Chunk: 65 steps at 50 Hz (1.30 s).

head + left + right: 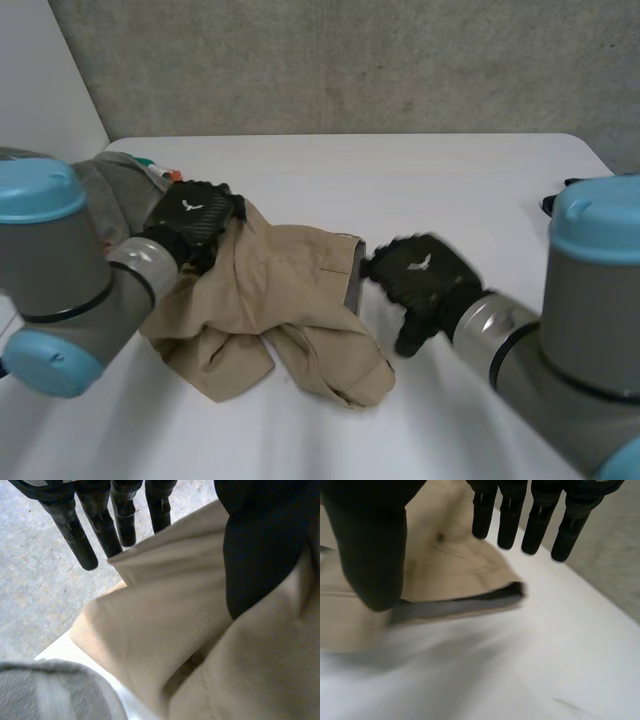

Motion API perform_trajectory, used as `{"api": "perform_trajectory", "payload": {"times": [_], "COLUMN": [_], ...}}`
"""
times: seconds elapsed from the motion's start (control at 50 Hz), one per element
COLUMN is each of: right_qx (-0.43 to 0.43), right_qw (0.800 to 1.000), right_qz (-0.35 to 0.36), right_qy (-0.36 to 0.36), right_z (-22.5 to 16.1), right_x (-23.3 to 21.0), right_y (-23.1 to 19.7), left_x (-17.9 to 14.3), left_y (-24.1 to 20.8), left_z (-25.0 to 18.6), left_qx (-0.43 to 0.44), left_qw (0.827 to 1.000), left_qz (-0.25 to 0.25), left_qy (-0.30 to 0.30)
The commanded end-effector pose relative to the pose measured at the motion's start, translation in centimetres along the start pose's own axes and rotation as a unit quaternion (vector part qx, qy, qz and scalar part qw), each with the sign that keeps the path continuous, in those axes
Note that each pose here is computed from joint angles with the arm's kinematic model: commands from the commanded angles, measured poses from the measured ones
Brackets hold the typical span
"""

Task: Fold the laundry.

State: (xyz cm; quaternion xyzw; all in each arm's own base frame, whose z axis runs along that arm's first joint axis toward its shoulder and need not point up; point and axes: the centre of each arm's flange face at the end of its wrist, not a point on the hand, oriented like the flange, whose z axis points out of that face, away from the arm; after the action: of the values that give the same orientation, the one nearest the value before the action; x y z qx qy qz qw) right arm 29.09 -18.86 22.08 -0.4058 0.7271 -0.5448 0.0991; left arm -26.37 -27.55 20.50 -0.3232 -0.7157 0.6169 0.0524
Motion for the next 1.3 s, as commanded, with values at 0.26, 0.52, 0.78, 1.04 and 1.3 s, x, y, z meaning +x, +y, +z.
{"api": "perform_trajectory", "payload": {"times": [0.26, 0.52, 0.78, 1.04, 1.3], "right_qx": [-0.028, -0.112, -0.013, 0.395, 0.403], "right_qw": [0.993, 0.961, 0.983, 0.881, 0.872], "right_qz": [0.111, 0.238, 0.169, -0.086, -0.133], "right_qy": [-0.035, -0.083, -0.076, 0.244, 0.245], "right_z": [-1.8, -0.1, 4.6, 5.3, 4.1], "right_x": [0.4, -4.1, -4.1, 8.0, 8.3], "right_y": [-0.1, 4.6, 1.5, -18.4, -17.2], "left_x": [-4.4, -3.3, -2.8, -13.9, -11.7], "left_y": [-1.0, 4.4, 3.6, -20.1, -15.6], "left_z": [-8.8, -8.3, -3.6, -0.5, 1.7], "left_qx": [-0.022, -0.13, -0.089, 0.379, 0.305], "left_qw": [0.994, 0.983, 0.993, 0.896, 0.933], "left_qz": [-0.087, -0.117, -0.068, -0.029, -0.066], "left_qy": [-0.069, -0.048, -0.026, -0.23, -0.181]}}
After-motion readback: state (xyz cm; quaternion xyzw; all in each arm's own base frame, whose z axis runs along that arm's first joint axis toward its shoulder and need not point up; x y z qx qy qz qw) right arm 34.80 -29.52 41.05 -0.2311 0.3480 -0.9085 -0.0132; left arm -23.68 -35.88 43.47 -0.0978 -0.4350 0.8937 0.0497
